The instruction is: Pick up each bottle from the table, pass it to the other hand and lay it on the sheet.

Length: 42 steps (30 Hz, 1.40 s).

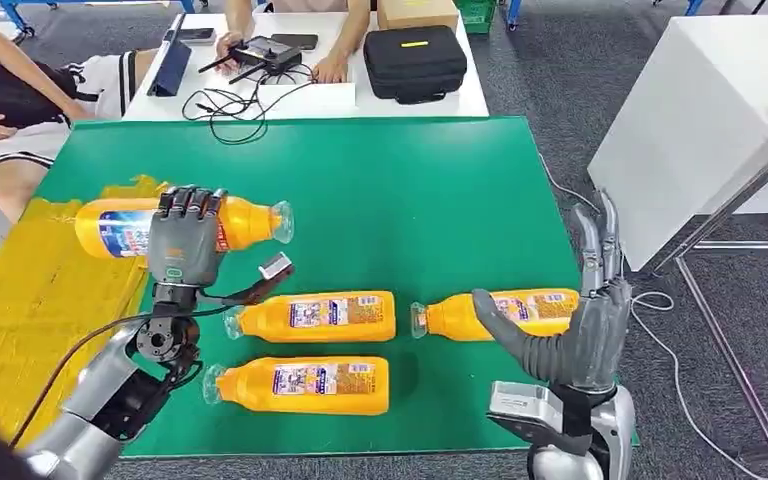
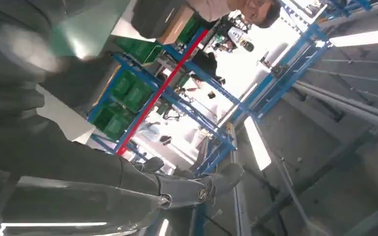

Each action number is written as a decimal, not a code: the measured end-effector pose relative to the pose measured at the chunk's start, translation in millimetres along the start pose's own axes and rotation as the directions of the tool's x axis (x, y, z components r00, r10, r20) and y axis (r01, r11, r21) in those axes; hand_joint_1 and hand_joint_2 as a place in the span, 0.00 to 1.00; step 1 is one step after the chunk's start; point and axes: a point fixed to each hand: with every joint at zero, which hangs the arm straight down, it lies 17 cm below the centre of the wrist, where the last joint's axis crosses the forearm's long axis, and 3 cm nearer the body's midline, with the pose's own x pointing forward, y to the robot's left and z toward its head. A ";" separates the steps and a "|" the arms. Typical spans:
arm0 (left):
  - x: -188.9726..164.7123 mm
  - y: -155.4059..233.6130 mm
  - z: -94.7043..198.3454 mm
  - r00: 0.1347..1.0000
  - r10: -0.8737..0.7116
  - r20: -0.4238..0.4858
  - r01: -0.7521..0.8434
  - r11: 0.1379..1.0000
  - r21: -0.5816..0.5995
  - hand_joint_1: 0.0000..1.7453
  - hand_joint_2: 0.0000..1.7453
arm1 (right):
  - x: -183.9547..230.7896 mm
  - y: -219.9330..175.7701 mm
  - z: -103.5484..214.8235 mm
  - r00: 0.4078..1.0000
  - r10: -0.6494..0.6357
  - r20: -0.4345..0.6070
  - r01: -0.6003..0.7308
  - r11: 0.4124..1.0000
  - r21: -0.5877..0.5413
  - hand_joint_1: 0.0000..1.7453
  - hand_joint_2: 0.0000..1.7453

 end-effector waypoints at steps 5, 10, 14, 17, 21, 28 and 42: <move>-26.4 -30.2 8.2 0.998 -0.015 -0.056 0.010 0.996 -0.087 1.00 1.00 | -5.2 -1.2 2.3 1.000 0.003 -0.022 -0.003 1.000 0.000 0.00 1.00; -58.4 -52.2 18.2 0.986 -0.025 -0.162 -0.002 0.987 -0.163 1.00 1.00 | -4.8 2.2 4.4 0.999 0.011 -0.033 -0.011 1.000 0.009 0.00 1.00; -76.8 -62.4 23.8 0.975 -0.026 -0.220 -0.019 0.980 -0.200 1.00 1.00 | -4.6 5.5 4.4 0.999 0.008 -0.042 -0.007 1.000 0.021 0.00 1.00; -89.5 -69.3 28.9 0.965 -0.027 -0.261 -0.034 0.974 -0.225 1.00 1.00 | -4.1 7.0 4.2 0.999 0.005 -0.044 -0.004 1.000 0.026 0.00 1.00; -101.3 -74.2 33.4 0.953 -0.027 -0.300 -0.048 0.970 -0.240 1.00 1.00 | -4.7 7.4 3.7 0.999 0.004 -0.049 -0.003 1.000 0.030 0.00 1.00; -109.6 -87.6 41.6 0.948 -0.032 -0.317 -0.067 0.952 -0.298 0.00 1.00 | -8.3 7.8 2.3 0.998 0.008 -0.064 -0.006 0.999 0.036 0.00 1.00; -105.5 -139.4 81.1 0.957 -0.035 -0.289 -0.128 0.841 -0.526 0.00 1.00 | -8.6 7.4 -7.3 0.998 0.015 -0.062 -0.013 0.999 0.037 0.00 1.00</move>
